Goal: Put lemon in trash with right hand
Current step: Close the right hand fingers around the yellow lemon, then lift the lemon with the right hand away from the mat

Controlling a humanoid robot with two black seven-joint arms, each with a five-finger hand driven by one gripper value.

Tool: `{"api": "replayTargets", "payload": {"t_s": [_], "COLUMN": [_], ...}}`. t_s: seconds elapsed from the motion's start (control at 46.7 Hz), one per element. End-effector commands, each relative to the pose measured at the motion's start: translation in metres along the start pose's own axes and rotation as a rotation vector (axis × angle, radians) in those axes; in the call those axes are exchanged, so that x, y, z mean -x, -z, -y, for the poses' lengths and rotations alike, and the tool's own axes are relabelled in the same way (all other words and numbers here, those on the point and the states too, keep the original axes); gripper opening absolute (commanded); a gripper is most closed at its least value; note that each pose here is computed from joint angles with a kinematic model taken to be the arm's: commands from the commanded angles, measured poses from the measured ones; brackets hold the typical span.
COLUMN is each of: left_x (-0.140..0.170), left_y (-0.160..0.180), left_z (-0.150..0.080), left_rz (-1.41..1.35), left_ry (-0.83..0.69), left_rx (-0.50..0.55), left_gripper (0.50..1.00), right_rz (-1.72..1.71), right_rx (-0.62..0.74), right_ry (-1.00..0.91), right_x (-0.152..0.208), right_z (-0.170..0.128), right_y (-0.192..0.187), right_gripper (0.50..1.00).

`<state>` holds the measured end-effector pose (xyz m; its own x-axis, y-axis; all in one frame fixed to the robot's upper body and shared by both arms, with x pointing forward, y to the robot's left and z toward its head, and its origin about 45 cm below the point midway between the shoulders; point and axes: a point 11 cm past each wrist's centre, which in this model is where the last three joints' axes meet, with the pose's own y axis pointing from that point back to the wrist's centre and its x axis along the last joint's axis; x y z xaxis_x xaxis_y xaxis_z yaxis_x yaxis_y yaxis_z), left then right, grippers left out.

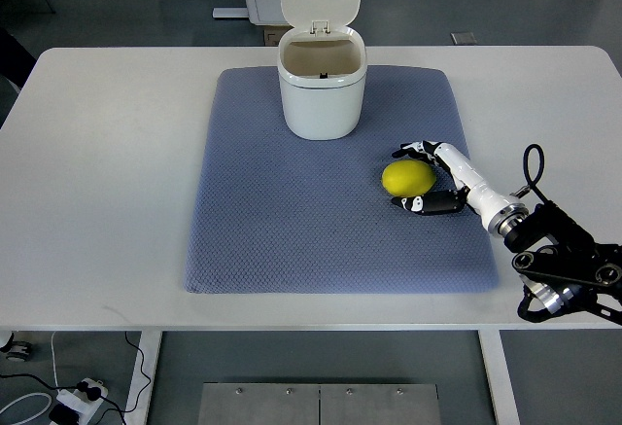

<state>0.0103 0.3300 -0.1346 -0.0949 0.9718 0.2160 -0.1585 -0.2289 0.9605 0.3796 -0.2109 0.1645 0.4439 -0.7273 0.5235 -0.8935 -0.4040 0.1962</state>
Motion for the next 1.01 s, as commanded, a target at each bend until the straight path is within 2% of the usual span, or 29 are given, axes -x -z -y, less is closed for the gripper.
{"api": "replayTargets", "payload": {"t_s": [0.0,0.086,0.171,0.429,0.493,0.621,0.986], "left_x": [0.0,0.0,0.0,0.0,0.0,0.0,0.0], "left_y": [0.0,0.0,0.0,0.0,0.0,0.0,0.0], "left_z": [0.0,0.0,0.0,0.0,0.0,0.0,0.0], "left_rz": [-0.001,-0.001,0.001,-0.001,-0.001,0.001,-0.001], "left_ry": [0.0,0.0,0.0,0.0,0.0,0.0,0.0], "left_rx": [0.0,0.0,0.0,0.0,0.0,0.0,0.0], "left_gripper": [1.0,1.0,1.0,1.0,1.0,1.0,1.0], "right_rz": [0.0,0.002,0.002,0.005,0.003,0.006,0.023], "right_rx": [-0.001,0.0,0.002,0.009,0.005,0.002,0.001], "right_ry": [0.001,0.0,0.0,0.004,0.001,-0.003,-0.039], "right_x": [0.0,0.0,0.0,0.001,-0.001,-0.003,-0.019], "right_z": [0.0,0.0,0.0,0.0,0.002,0.003,0.006], "right_y": [0.0,0.0,0.0,0.0,0.003,0.005,0.01], "right_gripper": [0.83,0.778,0.751,0.573,0.541,0.502,0.5]}}
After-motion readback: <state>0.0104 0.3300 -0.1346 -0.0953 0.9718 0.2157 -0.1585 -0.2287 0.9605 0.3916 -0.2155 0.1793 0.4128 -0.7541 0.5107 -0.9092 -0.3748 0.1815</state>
